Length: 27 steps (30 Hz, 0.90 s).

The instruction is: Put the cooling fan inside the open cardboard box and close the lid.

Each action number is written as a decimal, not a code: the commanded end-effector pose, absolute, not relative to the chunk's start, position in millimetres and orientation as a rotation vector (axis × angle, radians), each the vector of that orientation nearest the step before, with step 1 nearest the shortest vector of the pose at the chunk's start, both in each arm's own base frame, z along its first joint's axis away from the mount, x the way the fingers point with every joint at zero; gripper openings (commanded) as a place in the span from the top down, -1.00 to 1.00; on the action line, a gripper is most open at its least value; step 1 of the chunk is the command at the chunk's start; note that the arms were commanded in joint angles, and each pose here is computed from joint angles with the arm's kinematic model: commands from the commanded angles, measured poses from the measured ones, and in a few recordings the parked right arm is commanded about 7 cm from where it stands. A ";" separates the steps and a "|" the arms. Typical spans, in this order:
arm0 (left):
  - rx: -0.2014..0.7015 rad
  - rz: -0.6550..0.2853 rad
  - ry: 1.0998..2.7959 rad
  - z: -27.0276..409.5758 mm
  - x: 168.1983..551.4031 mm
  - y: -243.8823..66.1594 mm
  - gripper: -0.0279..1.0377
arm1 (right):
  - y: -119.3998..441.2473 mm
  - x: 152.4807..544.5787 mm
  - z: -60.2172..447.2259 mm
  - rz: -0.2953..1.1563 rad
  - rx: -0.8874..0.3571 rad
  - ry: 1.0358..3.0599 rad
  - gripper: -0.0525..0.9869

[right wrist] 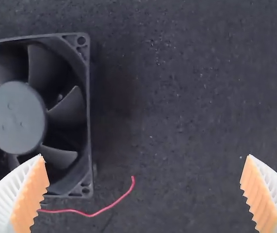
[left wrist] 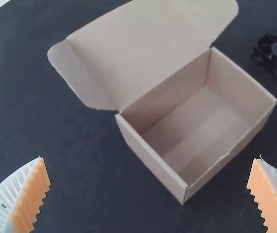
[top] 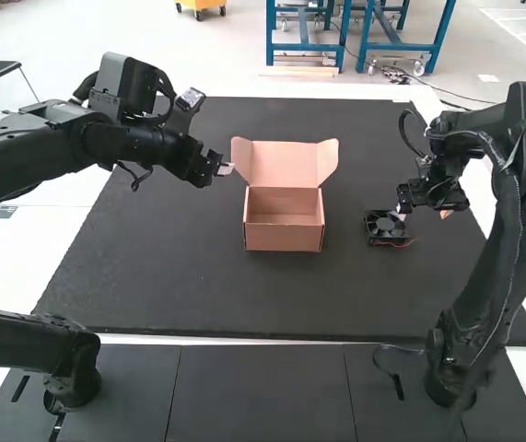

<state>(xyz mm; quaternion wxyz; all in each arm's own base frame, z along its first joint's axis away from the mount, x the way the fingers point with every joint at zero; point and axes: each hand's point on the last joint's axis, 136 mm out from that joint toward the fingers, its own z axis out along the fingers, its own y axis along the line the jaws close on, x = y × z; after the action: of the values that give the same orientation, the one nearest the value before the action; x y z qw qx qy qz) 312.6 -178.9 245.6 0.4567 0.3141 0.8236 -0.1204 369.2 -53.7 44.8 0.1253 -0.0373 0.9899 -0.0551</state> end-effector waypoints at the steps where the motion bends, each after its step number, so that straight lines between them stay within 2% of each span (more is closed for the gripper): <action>1: 0.777 -0.288 2.001 255.0 316.1 -180.0 -0.86 | -60.3 379.1 51.5 -0.216 -0.117 2.863 -0.83; 27: 0.766 -0.294 1.997 260.1 315.9 -179.9 -0.86 | -57.2 392.9 27.6 -0.188 -0.105 2.923 -0.82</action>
<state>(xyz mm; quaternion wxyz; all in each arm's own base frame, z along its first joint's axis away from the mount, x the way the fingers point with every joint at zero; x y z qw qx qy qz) 312.6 -178.9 245.6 0.4565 0.3140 0.8237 -0.1205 385.2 -60.0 21.8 0.0975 -0.0368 0.9925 -0.0641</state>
